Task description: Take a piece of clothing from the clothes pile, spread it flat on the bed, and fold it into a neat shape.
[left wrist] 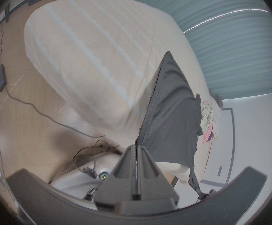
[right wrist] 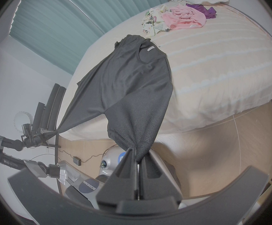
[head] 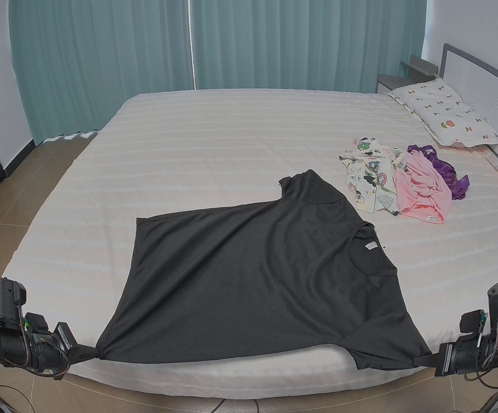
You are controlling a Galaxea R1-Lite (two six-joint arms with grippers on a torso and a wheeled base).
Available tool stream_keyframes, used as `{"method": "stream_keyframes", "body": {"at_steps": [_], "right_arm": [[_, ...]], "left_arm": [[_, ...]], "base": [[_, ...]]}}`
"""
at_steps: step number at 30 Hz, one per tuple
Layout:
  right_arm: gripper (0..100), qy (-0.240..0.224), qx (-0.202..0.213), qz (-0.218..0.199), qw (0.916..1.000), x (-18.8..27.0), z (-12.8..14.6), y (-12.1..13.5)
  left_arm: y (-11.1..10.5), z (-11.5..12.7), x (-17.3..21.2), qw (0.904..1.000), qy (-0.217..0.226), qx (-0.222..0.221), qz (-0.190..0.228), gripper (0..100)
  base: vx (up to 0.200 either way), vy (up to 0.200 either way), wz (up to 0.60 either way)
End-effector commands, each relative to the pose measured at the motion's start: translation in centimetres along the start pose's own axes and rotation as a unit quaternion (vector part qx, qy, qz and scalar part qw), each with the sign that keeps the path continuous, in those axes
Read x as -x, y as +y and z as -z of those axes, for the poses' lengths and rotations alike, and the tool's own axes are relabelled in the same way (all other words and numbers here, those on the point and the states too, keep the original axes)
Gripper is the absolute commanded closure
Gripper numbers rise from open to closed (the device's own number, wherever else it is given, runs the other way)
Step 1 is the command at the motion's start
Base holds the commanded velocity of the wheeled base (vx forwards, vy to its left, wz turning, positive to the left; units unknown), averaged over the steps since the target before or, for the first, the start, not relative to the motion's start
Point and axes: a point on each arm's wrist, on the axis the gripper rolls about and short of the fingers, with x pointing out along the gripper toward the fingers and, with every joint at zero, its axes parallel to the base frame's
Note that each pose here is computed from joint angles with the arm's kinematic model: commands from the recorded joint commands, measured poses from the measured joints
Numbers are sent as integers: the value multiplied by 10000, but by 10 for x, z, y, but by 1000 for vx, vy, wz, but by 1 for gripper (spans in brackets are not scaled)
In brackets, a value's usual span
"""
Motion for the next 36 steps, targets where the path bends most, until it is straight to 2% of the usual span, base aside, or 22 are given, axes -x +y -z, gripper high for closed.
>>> {"method": "stream_keyframes", "body": {"at_steps": [1, 6, 11, 20, 31, 34, 36], "right_arm": [[100, 287, 117, 151, 9994, -2, 3, -2], [100, 459, 212, 242, 9984, -4, 6, -4], [100, 837, 331, 411, 9951, -5, 10, -7], [100, 843, 326, 436, 9950, -5, 8, -7], [100, 1332, 515, 609, 9879, -13, 16, -12], [100, 1351, 526, 618, 9875, -13, 16, -12], [100, 1120, 481, 534, 9911, -12, 10, -9]], "left_arm": [[-12, 0, 13, 9990, -3, -455, 6, 100], [-10, 1, 12, 9987, 116, -475, -111, 100], [-9, 2, 10, 9983, 172, -538, -163, 100], [-2, 8, 10, 9941, 535, -791, -516, 100], [4, 16, 11, 9870, 920, -1089, -747, 100], [4, 16, 11, 9868, 926, -1094, -750, 100], [1, 13, 12, 9876, 861, -1108, -711, 100]], "base": [[0, 0, 0], [0, 0, 0], [0, 0, 0], [0, 0, 0], [0, 0, 0], [0, 0, 0], [0, 0, 0]]}}
